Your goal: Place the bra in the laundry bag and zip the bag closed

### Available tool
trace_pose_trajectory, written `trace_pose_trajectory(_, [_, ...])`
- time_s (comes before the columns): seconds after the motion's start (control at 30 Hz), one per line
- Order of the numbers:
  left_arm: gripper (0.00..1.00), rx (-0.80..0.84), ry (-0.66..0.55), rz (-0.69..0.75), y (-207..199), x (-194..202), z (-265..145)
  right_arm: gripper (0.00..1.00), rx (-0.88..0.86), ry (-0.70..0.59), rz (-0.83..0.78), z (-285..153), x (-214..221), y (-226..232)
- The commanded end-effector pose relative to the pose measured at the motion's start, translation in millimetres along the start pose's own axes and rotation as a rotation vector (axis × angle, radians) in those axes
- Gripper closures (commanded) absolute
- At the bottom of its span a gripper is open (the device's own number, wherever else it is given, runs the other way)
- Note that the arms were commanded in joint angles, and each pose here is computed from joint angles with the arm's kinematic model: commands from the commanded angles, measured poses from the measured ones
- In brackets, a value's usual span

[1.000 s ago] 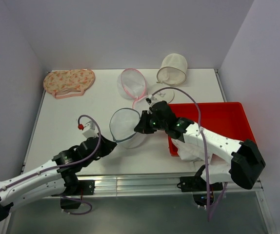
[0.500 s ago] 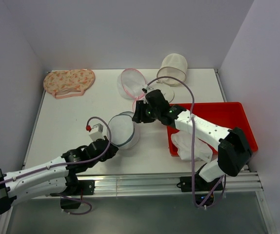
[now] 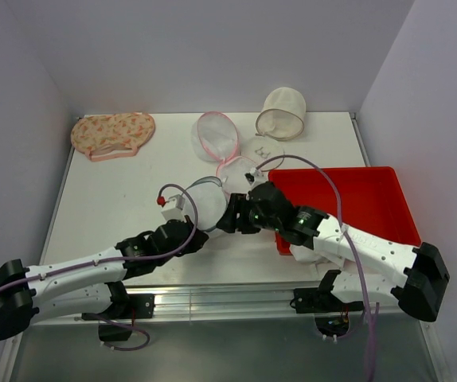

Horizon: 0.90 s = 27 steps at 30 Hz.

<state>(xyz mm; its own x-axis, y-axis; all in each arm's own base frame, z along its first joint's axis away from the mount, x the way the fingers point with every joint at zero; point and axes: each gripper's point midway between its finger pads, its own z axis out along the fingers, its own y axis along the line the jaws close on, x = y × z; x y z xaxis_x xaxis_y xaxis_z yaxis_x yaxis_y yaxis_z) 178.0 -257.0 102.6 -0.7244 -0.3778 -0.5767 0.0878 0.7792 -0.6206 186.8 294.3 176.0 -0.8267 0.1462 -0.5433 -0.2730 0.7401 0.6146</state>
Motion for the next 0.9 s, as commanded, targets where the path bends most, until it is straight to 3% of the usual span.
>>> trace_pose_trajectory(0.0, [1.0, 0.127, -0.024, 0.005, -41.0, -14.6, -2.8, 0.36, -0.016, -0.028, 0.129, 11.2, 9.4, 1.9])
trace_pose_trajectory(0.27, [1.0, 0.163, -0.004, 0.01, -48.8, -11.0, -3.8, 0.38, -0.01, -0.059, 0.278, 41.3, 19.1, -4.8])
trace_pose_trajectory(0.53, [1.0, 0.183, 0.018, 0.024, -47.8, -5.9, -8.9, 0.43, 0.023, -0.106, 0.326, 54.6, 13.5, -13.0])
trace_pose_trajectory(0.63, [1.0, 0.19, 0.02, 0.022, -46.2, -5.4, -13.5, 0.55, 0.036, -0.111, 0.319, 58.5, 9.2, -14.9])
trace_pose_trajectory(0.73, [1.0, 0.161, 0.023, 0.025, -36.2, -3.9, -17.7, 0.78, 0.056, -0.104, 0.309, 62.6, 2.7, -24.6])
trace_pose_trajectory(0.77, [1.0, 0.15, 0.023, 0.026, -33.0, -3.8, -18.8, 0.91, 0.058, -0.104, 0.299, 62.5, 0.0, -27.7])
trace_pose_trajectory(0.87, [1.0, 0.104, 0.019, 0.02, -16.5, -2.2, -22.5, 0.98, 0.061, -0.113, 0.265, 60.1, -16.3, -36.1])
